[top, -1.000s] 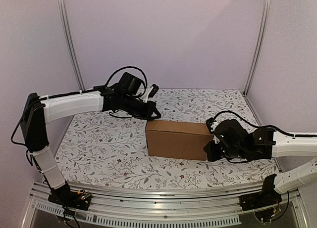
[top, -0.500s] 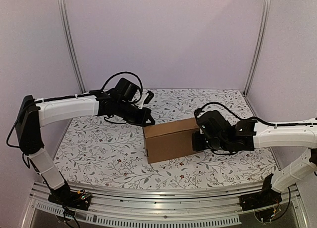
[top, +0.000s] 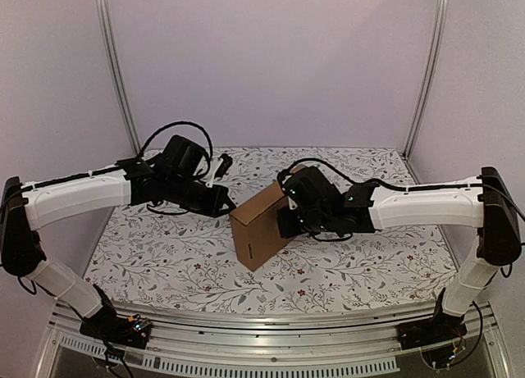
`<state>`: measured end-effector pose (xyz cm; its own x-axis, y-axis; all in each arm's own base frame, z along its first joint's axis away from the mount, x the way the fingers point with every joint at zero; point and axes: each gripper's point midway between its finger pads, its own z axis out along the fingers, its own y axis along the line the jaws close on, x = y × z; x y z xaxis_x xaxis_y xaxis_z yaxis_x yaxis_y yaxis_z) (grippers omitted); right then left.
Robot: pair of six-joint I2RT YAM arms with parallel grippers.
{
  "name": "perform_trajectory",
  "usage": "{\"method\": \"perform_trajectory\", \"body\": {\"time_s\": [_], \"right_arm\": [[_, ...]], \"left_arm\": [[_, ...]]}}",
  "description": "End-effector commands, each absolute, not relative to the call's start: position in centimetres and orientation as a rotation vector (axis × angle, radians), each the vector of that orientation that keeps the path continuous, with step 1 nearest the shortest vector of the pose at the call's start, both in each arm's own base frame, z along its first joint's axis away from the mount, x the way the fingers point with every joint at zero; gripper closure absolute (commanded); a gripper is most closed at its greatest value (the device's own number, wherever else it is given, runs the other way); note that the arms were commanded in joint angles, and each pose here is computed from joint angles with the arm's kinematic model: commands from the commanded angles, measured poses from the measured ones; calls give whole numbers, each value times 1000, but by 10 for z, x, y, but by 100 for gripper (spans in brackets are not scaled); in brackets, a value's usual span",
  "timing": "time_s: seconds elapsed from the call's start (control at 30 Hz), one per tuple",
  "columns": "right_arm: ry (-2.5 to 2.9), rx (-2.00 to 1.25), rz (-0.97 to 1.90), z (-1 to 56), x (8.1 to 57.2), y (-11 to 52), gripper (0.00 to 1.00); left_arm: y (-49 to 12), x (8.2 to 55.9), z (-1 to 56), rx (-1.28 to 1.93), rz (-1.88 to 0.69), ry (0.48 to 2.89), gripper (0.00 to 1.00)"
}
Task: Fold the paper box
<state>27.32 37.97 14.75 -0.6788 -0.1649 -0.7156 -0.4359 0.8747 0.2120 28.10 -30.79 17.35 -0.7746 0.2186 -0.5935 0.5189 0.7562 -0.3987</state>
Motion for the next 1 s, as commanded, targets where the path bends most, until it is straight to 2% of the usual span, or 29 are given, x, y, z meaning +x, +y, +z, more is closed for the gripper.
{"method": "perform_trajectory", "body": {"time_s": [0.0, 0.3, 0.6, 0.8, 0.97], "right_arm": [[2295, -511, 529, 147, 276, 404, 100], [2313, -510, 491, 141, 278, 390, 100], [2386, -405, 535, 123, 272, 350, 100], [2398, -220, 660, 101, 265, 344, 100], [2406, -57, 789, 86, 269, 358, 100]], "left_arm": [[-297, 274, 172, 523, -741, 2438, 100], [-307, 271, 176, 521, -820, 2424, 100], [-296, 294, 203, 520, -658, 2368, 100], [-320, 300, 233, 605, -751, 2293, 100], [-342, 302, 237, 665, -846, 2283, 100]]}}
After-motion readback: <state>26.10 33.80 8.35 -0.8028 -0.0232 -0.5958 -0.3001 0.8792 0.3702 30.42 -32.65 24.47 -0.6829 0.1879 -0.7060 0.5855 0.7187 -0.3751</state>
